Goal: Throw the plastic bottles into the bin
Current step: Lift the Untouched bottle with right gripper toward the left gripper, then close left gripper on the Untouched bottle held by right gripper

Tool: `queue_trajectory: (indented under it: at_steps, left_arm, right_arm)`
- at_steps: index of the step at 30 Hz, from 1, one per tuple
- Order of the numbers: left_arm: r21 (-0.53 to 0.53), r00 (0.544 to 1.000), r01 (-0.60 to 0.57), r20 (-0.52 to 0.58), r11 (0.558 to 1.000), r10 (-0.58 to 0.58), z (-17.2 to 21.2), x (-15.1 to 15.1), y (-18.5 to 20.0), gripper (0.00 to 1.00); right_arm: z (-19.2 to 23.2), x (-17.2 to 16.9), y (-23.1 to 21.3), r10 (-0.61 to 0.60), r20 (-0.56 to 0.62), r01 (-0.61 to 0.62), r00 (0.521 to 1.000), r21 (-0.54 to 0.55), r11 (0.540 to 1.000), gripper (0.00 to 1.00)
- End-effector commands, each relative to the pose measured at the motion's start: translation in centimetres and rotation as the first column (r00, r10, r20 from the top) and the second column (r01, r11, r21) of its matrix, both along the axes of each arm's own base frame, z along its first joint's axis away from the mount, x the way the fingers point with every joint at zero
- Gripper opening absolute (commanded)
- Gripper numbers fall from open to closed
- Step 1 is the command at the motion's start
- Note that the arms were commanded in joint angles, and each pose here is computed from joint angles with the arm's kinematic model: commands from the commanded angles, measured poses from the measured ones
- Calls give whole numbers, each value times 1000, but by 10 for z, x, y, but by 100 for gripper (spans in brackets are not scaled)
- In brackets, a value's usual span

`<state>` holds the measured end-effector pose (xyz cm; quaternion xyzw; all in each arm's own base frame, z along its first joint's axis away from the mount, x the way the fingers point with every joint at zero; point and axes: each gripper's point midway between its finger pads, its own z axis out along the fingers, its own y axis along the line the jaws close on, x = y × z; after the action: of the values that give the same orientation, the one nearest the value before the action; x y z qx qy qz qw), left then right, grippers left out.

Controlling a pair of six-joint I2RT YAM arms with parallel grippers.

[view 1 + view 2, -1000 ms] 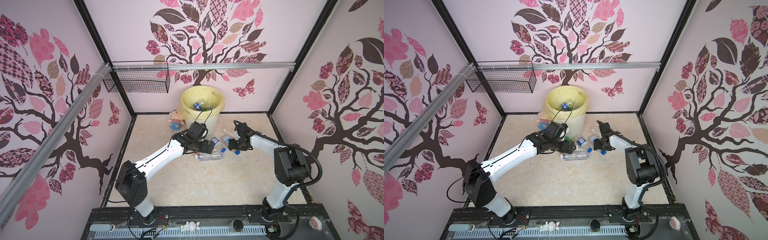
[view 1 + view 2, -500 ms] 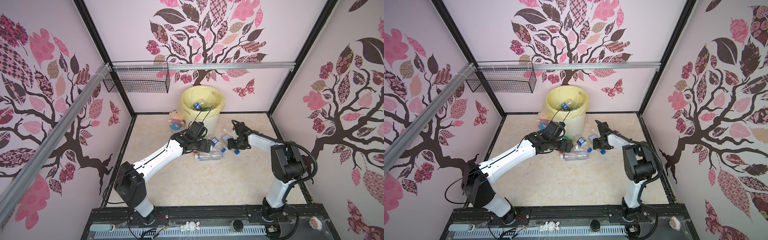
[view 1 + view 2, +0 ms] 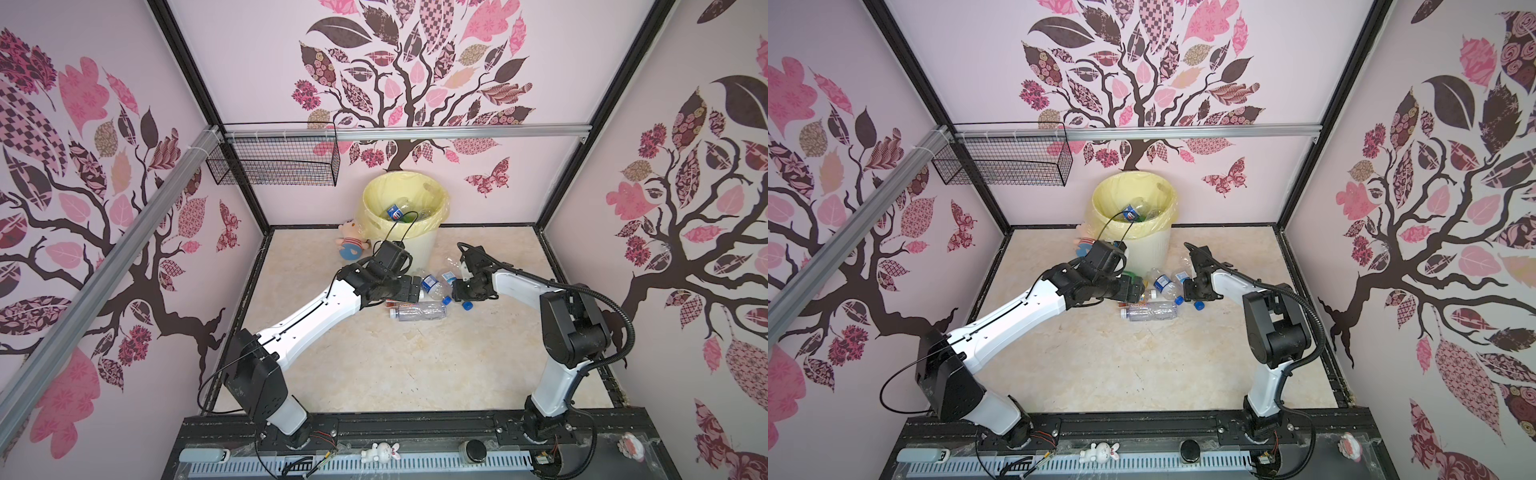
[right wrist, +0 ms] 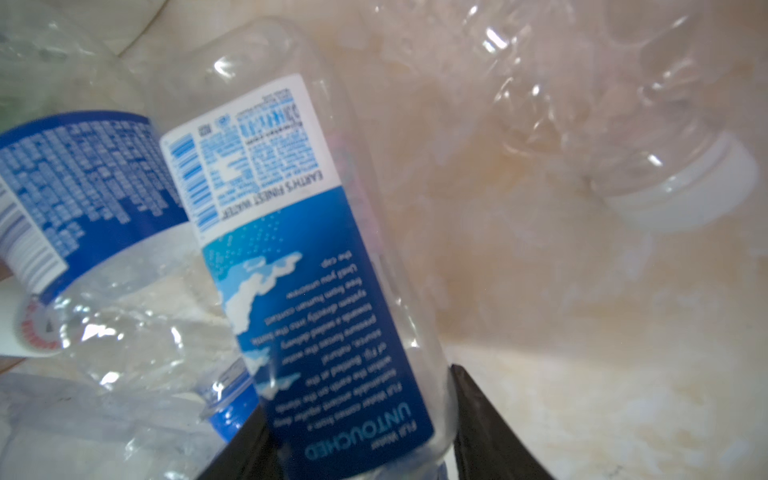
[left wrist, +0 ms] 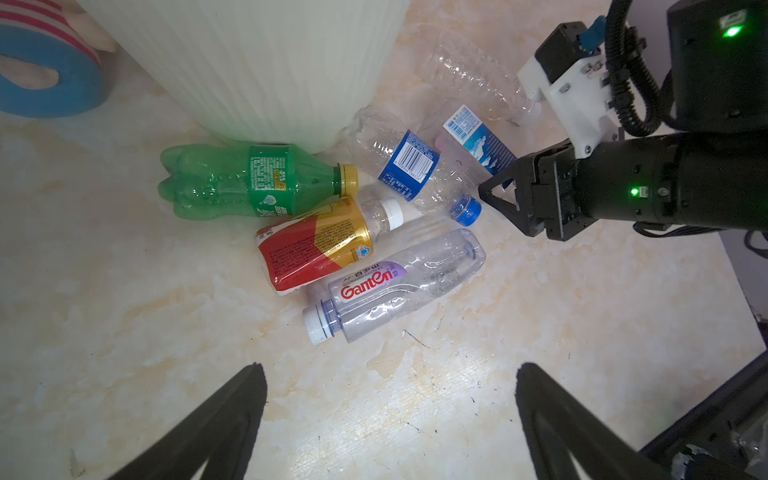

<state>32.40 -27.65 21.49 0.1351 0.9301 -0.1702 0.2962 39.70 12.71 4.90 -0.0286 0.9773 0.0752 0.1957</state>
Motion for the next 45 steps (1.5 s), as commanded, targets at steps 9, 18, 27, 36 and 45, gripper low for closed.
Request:
queue_trajectory:
  at_steps: [9, 18, 27, 36, 45]
  left_arm:
    - [-293, 997, -77, -20, 953, 74, 83, 1, -7, 97]
    - [-525, 997, -68, -65, 848, 40, 135, 11, -29, 97]
    - [-639, 983, -177, -156, 748, 99, 155, 41, -36, 97]
    - [-684, 972, -234, -181, 691, 150, 168, 53, -38, 96]
    - [-696, 971, -239, -156, 677, 183, 173, 54, -30, 92]
  right_arm:
    - [112, -9, 9, -13, 159, -3, 987, 98, 995, 45]
    - [202, -23, 38, 31, 295, -81, 955, 161, 984, 45]
    - [255, -33, 51, 47, 371, -143, 927, 238, 961, 44]
    - [297, -54, 80, 53, 401, -203, 914, 343, 917, 44]
    - [305, -63, 94, 78, 427, -247, 901, 357, 901, 44]
